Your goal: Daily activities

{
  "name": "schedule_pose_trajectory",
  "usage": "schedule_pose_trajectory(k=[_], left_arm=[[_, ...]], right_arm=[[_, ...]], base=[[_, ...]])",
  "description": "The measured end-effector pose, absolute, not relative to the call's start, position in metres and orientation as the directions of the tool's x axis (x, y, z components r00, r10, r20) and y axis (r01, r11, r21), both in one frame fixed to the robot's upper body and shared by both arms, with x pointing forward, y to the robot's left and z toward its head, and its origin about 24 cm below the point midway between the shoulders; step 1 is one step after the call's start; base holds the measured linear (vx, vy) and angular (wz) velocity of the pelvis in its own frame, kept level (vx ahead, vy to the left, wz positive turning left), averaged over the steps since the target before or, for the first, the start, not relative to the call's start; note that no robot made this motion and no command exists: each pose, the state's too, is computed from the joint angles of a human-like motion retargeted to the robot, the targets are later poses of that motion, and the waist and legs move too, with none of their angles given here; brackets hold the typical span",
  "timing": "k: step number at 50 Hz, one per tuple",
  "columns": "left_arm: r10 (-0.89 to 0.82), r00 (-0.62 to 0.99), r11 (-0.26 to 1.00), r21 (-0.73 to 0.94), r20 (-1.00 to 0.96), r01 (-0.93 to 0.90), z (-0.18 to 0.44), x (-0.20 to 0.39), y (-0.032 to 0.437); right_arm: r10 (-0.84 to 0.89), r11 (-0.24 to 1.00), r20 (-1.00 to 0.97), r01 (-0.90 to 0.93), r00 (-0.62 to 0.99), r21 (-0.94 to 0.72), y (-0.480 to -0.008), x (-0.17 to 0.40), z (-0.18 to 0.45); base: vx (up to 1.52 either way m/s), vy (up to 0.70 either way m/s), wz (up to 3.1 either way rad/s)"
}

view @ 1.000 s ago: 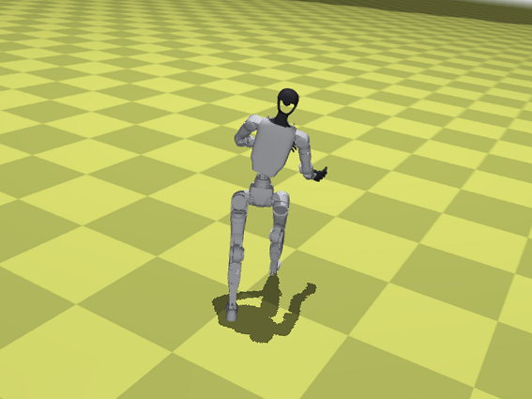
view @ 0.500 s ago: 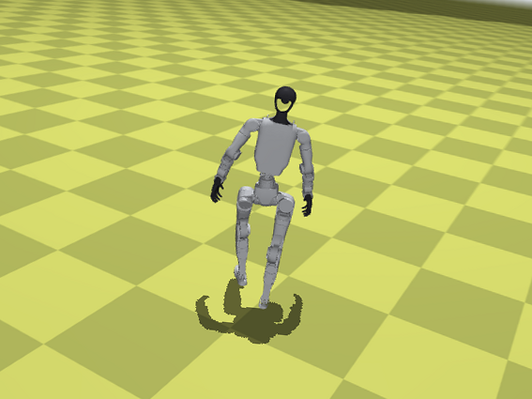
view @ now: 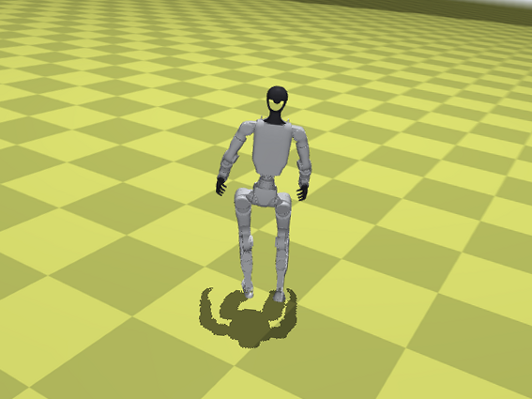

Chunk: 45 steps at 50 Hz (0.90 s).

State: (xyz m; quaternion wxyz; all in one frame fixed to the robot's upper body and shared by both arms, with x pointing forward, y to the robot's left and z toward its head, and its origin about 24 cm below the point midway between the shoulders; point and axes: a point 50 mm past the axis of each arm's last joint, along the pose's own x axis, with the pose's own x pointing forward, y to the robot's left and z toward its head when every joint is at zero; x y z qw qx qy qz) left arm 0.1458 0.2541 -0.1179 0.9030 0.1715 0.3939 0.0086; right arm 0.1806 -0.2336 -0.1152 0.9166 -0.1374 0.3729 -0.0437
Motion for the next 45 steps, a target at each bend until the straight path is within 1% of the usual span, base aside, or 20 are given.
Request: schedule_pose_trajectory(k=[3,7,10,13,17,20,24,28,33,35,37,40,45], left_arm=[[0.161,0.813,0.94,0.338,-0.559,0.047,-0.087,0.184,0.259],[0.186,0.933,0.927,0.368,-0.307,-0.064,-0.033,0.221,0.276],[0.231,0.964,0.897,0.411,-0.13,-0.16,0.005,0.232,0.297],[0.313,0.95,0.835,0.472,0.011,-0.281,0.041,0.231,0.329],[0.493,0.866,0.695,0.56,0.085,-0.451,0.068,0.206,0.385],[0.667,0.738,0.547,0.61,0.096,-0.574,0.08,0.171,0.433],[0.854,0.507,0.325,0.64,0.117,-0.696,0.105,0.109,0.489],[0.939,0.304,0.142,0.622,0.162,-0.77,0.139,0.054,0.521],[0.947,0.156,-0.017,0.529,0.281,-0.848,0.189,0.02,0.537],[0.934,0.132,-0.05,0.487,0.332,-0.872,0.205,0.019,0.538],[0.92,0.137,-0.048,0.451,0.368,-0.891,0.216,0.028,0.537],[0.897,0.195,0.013,0.419,0.396,-0.908,0.224,0.054,0.532],[0.834,0.39,0.22,0.412,0.391,-0.884,0.213,0.128,0.51]], right_arm=[[-0.289,0.935,-0.626,0.072,0.725,-0.348,-0.259,0.183,-0.106],[-0.501,0.855,-0.555,0.279,0.664,-0.438,-0.309,0.171,-0.091],[-0.672,0.738,-0.492,0.443,0.553,-0.509,-0.352,0.147,-0.079],[-0.815,0.579,-0.411,0.584,0.408,-0.569,-0.399,0.118,-0.058],[-0.934,0.343,-0.306,0.707,0.185,-0.619,-0.453,0.067,-0.022],[-0.974,0.162,-0.227,0.766,0.021,-0.622,-0.488,0.026,0.014],[-0.979,-0.055,-0.136,0.831,-0.155,-0.554,-0.523,-0.023,0.074],[-0.971,-0.187,-0.053,0.874,-0.235,-0.448,-0.543,-0.053,0.139],[-0.965,-0.264,0.088,0.909,-0.248,-0.323,-0.554,-0.061,0.215],[-0.96,-0.27,0.156,0.919,-0.233,-0.287,-0.555,-0.053,0.241],[-0.955,-0.258,0.219,0.926,-0.201,-0.276,-0.555,-0.041,0.265],[-0.945,-0.224,0.296,0.931,-0.136,-0.289,-0.553,-0.019,0.291],[-0.931,-0.145,0.364,0.926,-0.01,-0.348,-0.55,0.022,0.303]], base=[[0.52,-0.03,0.4],[0.48,-0.08,0.35],[0.43,-0.12,0.27],[0.42,-0.15,0.16],[0.41,-0.19,0.19],[0.38,-0.2,0.09],[0.32,-0.2,0.01],[0.23,-0.16,-0.28],[0.14,-0.08,-0.45],[0.06,0.01,-0.49],[0.01,0.02,-0.39],[-0.05,0.01,-0.34],[-0.1,0.04,-0.19]])
